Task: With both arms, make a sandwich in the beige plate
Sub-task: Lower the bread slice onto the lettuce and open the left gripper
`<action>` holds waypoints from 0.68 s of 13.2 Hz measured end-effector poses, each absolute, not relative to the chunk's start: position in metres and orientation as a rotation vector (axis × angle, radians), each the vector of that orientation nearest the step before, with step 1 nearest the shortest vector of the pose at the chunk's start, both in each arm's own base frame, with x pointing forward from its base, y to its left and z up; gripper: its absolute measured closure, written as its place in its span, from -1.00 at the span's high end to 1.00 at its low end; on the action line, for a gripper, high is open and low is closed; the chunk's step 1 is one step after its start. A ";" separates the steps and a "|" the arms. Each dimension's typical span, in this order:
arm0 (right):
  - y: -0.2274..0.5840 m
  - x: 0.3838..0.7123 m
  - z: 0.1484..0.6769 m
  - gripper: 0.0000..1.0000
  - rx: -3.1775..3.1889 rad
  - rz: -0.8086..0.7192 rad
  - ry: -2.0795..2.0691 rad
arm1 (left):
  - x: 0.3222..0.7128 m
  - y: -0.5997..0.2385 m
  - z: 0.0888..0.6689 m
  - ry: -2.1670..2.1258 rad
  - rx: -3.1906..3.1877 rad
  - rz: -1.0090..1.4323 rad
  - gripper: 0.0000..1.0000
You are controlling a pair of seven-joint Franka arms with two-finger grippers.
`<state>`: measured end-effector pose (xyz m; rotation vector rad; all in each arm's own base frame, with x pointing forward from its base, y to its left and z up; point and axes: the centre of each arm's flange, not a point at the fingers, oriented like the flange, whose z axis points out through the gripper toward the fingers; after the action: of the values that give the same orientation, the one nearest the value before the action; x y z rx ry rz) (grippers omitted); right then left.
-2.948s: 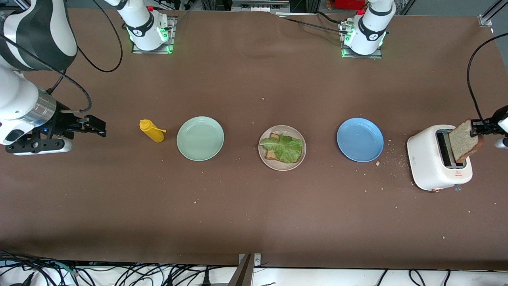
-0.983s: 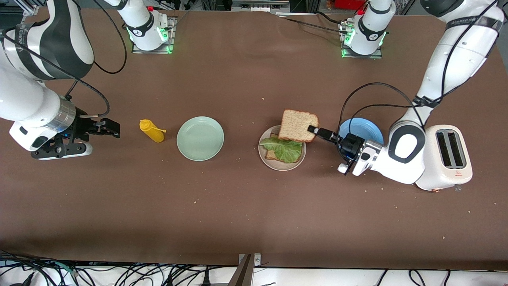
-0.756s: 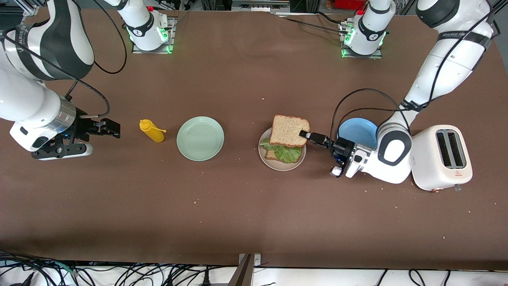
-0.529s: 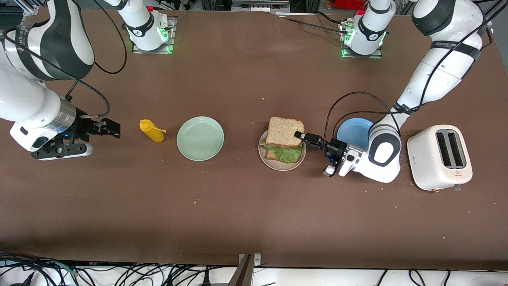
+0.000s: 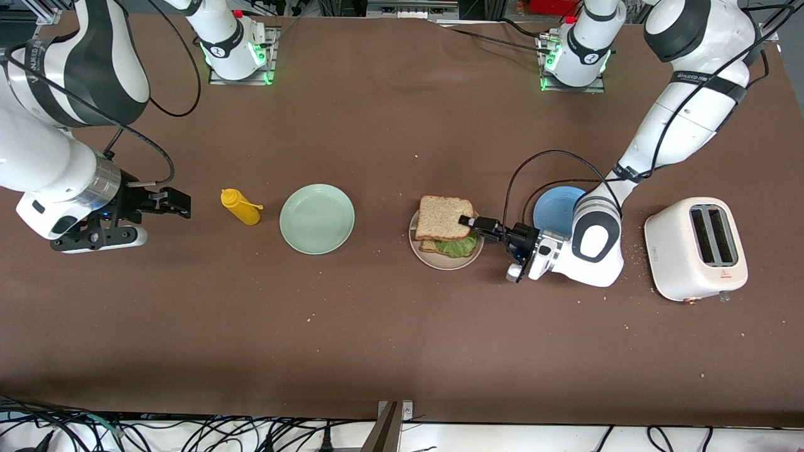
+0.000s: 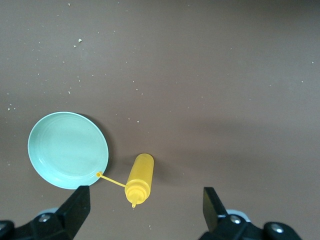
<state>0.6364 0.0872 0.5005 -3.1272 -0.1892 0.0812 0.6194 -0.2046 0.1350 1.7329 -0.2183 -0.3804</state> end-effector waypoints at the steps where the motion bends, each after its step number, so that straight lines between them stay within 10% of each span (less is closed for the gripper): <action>1: 0.087 0.636 0.500 1.00 -3.127 0.082 -0.189 | 0.620 -0.199 0.130 -0.224 1.740 -0.369 -0.82; 9: 0.087 0.636 0.499 1.00 -3.127 0.087 -0.189 | 0.621 -0.177 0.115 -0.291 1.764 -0.311 0.80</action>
<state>0.6362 0.0872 0.4995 -3.1274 -0.1892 0.0871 0.6206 -0.1765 0.1155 1.7638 -0.2906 -0.3106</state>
